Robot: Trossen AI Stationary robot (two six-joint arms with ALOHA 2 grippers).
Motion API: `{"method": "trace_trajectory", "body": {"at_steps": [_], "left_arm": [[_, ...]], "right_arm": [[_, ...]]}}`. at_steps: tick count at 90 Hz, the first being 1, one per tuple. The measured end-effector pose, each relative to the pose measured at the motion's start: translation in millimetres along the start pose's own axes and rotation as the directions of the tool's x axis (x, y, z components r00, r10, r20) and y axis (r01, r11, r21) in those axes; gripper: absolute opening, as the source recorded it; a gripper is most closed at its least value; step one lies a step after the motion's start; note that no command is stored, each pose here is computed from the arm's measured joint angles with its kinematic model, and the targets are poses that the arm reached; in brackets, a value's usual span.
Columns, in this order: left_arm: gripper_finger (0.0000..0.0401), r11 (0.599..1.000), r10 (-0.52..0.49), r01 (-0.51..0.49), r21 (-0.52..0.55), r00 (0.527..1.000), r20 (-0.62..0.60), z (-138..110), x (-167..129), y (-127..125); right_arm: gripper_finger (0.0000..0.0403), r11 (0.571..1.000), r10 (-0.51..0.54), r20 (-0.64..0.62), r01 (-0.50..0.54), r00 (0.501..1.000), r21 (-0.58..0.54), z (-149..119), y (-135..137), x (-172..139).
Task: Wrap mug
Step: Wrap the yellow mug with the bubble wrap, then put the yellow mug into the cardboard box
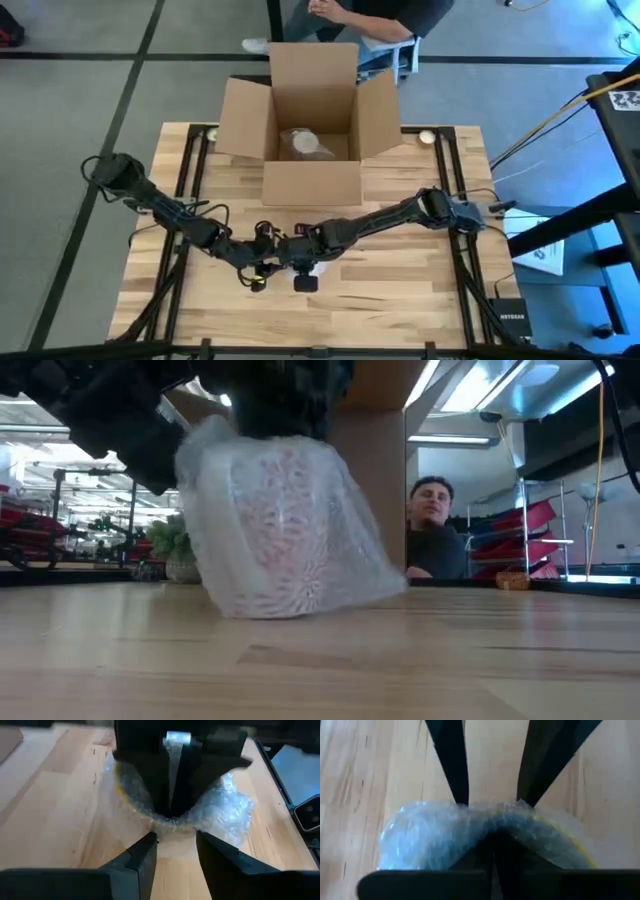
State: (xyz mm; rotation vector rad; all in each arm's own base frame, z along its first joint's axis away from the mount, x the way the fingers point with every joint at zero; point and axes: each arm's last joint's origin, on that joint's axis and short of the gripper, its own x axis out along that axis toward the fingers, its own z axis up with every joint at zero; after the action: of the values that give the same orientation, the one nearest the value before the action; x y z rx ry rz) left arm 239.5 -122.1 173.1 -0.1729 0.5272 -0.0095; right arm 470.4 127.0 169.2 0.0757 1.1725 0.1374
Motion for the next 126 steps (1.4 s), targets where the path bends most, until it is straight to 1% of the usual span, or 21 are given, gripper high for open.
{"method": "trace_trajectory", "body": {"at_steps": [13, 22, 36, 44, 53, 65, 74, 82, 87, 92, 95, 102, 109, 116, 122, 126], "left_arm": [[0.0123, 1.0, -0.011, 0.011, -0.004, 1.0, 0.026, 2.6, 0.1, -1.0], [0.0123, 1.0, -0.014, 0.014, -0.011, 0.999, 0.029, 3.2, 0.4, -0.5], [0.0123, 1.0, -0.018, 0.018, -0.015, 0.999, 0.029, 2.9, 0.1, -1.3], [0.0123, 1.0, -0.02, 0.021, -0.015, 0.999, 0.034, 3.3, -0.1, -1.9], [0.0123, 1.0, -0.022, 0.023, -0.016, 0.999, 0.038, 4.1, -0.2, -2.3], [0.0123, 1.0, -0.021, 0.021, -0.013, 0.999, 0.036, 3.8, -0.2, -2.1], [0.0123, 1.0, -0.023, 0.023, -0.001, 0.999, 0.031, 3.5, -0.2, -2.1], [0.0123, 1.0, -0.026, 0.026, 0.0, 0.999, 0.029, 3.4, -0.2, -2.2], [0.0123, 1.0, -0.026, 0.026, 0.001, 0.999, 0.028, 3.2, -0.3, -2.2], [0.0123, 1.0, -0.028, 0.028, 0.001, 0.999, 0.027, 3.2, -0.3, -2.2], [0.0123, 1.0, -0.028, 0.028, 0.0, 0.999, 0.027, 3.3, -0.2, -2.2], [0.0123, 1.0, -0.028, 0.028, -0.001, 0.999, 0.027, 3.2, -0.3, -2.3], [0.0123, 1.0, -0.027, 0.027, -0.005, 0.999, 0.025, 3.1, -0.2, -2.1], [0.0123, 1.0, -0.027, 0.028, -0.005, 0.999, 0.026, 3.1, -0.2, -2.1], [0.0123, 1.0, -0.027, 0.027, -0.005, 0.999, 0.026, 3.1, -0.2, -2.1], [0.0123, 1.0, -0.028, 0.028, -0.005, 0.999, 0.026, 3.1, -0.3, -2.2]], "right_arm": [[0.0, 1.0, 0.016, -0.007, -0.016, 1.0, -0.022, -3.4, -0.9, 4.9], [0.0, 1.0, 0.03, -0.013, -0.03, 0.999, 0.003, -2.5, -3.5, 4.0], [0.0001, 0.999, 0.046, -0.027, -0.045, 0.999, 0.017, 7.1, 0.0, -11.3], [0.0011, 0.999, 0.044, -0.049, -0.043, 0.998, 0.012, 13.1, 1.8, -23.4], [0.0041, 0.999, 0.034, -0.054, -0.034, 0.998, 0.0, 21.0, 4.2, -42.3], [0.0099, 1.0, 0.024, -0.045, -0.025, 0.999, -0.019, 30.3, 7.8, -72.1], [0.0144, 0.999, 0.038, -0.084, -0.04, 0.996, -0.019, 30.9, 9.8, -95.5], [0.0176, 0.997, 0.075, -0.098, -0.077, 0.992, -0.011, 24.0, 14.3, -112.1], [0.0191, 0.996, 0.081, -0.1, -0.083, 0.992, -0.021, 21.1, 21.9, -114.4], [0.0202, 0.995, 0.066, -0.104, -0.073, 0.992, -0.069, 17.9, 31.2, -112.9], [0.0207, 0.993, 0.032, -0.096, -0.042, 0.995, -0.109, 17.2, 35.4, -109.4], [0.0214, 0.98, -0.043, -0.032, 0.036, 0.999, -0.193, 19.9, 44.6, -100.2], [0.0215, 0.964, -0.094, -0.013, 0.088, 0.995, -0.251, 20.4, 44.6, -99.3], [0.0216, 0.949, -0.096, 0.025, 0.099, 0.995, -0.298, 23.9, 44.5, -100.3], [0.0216, 0.949, -0.085, 0.053, 0.097, 0.995, -0.299, 27.4, 43.0, -100.4], [0.0216, 0.955, -0.049, 0.034, 0.057, 0.998, -0.292, 27.9, 42.2, -93.4]]}}
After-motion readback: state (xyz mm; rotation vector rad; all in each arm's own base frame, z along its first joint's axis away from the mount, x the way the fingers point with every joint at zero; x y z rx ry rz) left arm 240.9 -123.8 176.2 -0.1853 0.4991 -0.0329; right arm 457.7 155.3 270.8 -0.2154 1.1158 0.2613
